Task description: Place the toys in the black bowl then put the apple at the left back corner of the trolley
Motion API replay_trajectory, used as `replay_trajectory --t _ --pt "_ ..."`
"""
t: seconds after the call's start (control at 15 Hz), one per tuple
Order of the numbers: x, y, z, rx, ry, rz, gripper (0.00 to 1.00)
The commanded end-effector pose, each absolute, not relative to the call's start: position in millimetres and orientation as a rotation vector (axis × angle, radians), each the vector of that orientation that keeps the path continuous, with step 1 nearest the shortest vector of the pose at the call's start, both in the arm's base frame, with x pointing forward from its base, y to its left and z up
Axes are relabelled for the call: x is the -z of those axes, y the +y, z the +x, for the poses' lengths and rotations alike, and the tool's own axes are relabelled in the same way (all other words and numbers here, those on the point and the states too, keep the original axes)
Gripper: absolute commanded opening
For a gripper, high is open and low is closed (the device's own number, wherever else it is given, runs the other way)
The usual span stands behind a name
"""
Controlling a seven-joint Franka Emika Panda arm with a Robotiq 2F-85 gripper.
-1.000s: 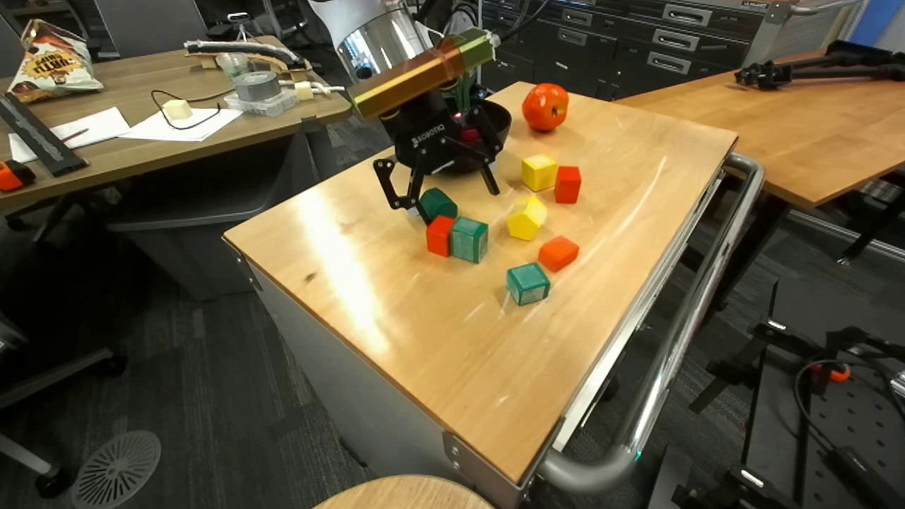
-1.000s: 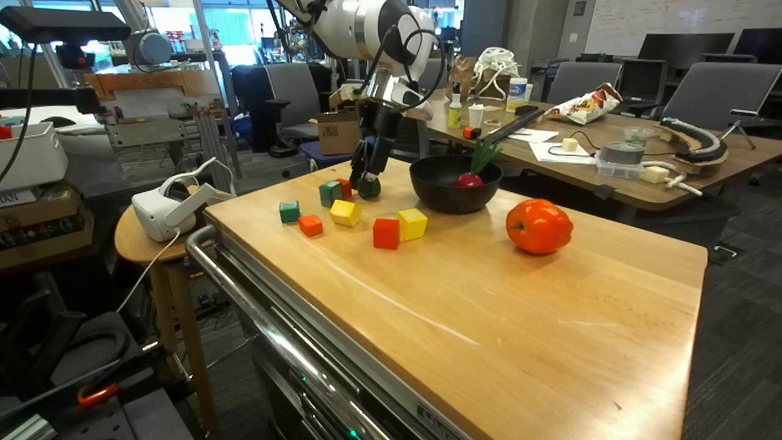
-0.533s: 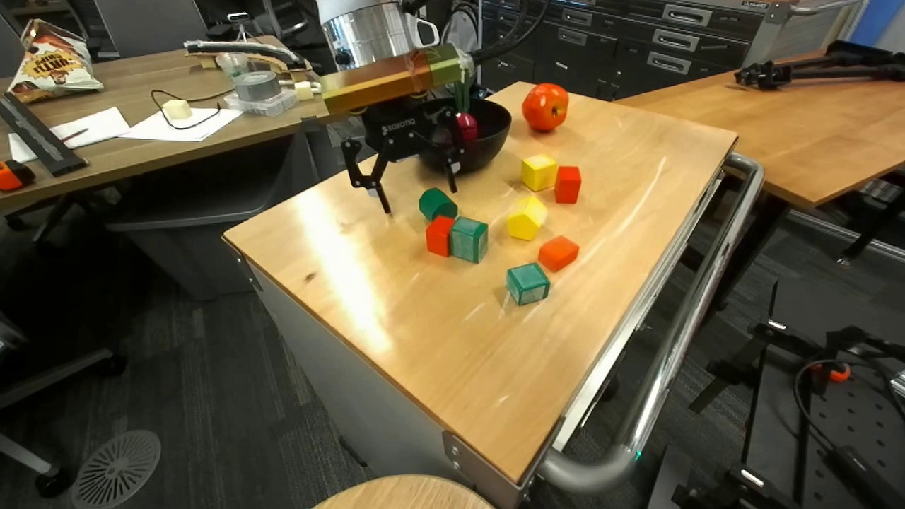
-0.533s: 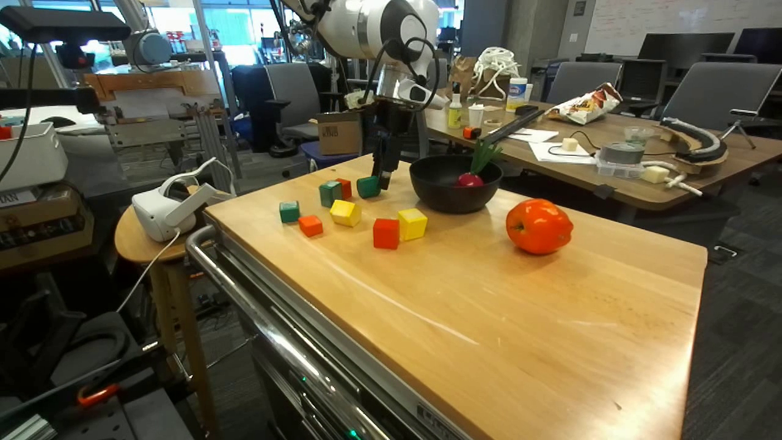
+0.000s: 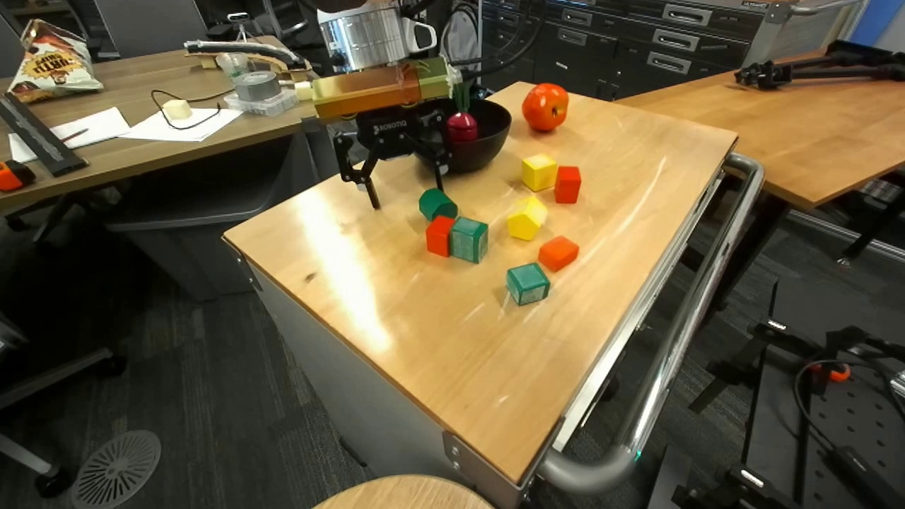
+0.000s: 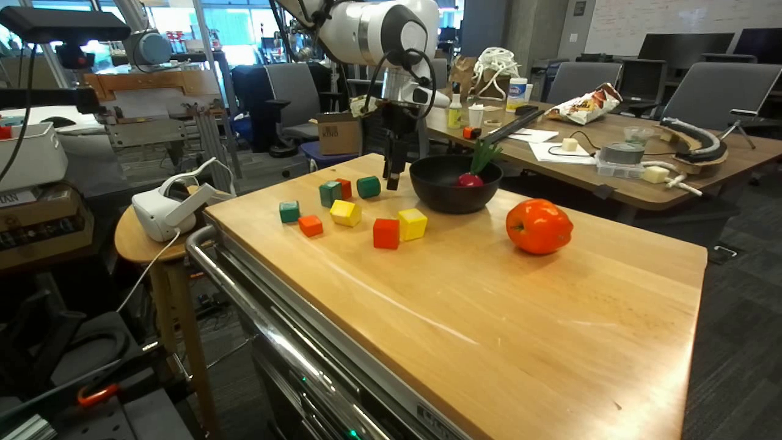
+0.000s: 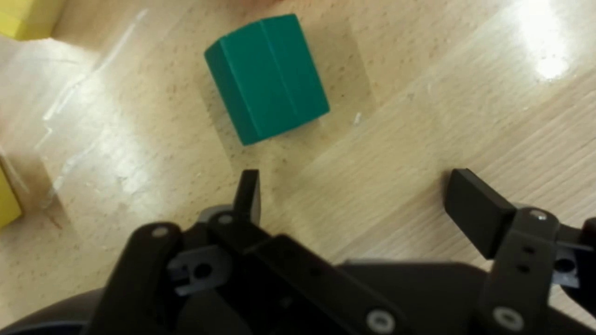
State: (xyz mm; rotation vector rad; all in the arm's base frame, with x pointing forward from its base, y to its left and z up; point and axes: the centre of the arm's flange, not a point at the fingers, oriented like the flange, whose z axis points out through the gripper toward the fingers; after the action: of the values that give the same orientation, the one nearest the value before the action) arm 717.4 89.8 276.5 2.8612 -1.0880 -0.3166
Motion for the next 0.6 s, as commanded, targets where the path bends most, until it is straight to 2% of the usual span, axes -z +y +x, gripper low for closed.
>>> replay_trajectory --t 0.0,0.53 --pt "-277 90 717 0.317 -1.088 2.861 1.0" --pt "-292 82 687 -0.051 -0.587 3.023 1.0"
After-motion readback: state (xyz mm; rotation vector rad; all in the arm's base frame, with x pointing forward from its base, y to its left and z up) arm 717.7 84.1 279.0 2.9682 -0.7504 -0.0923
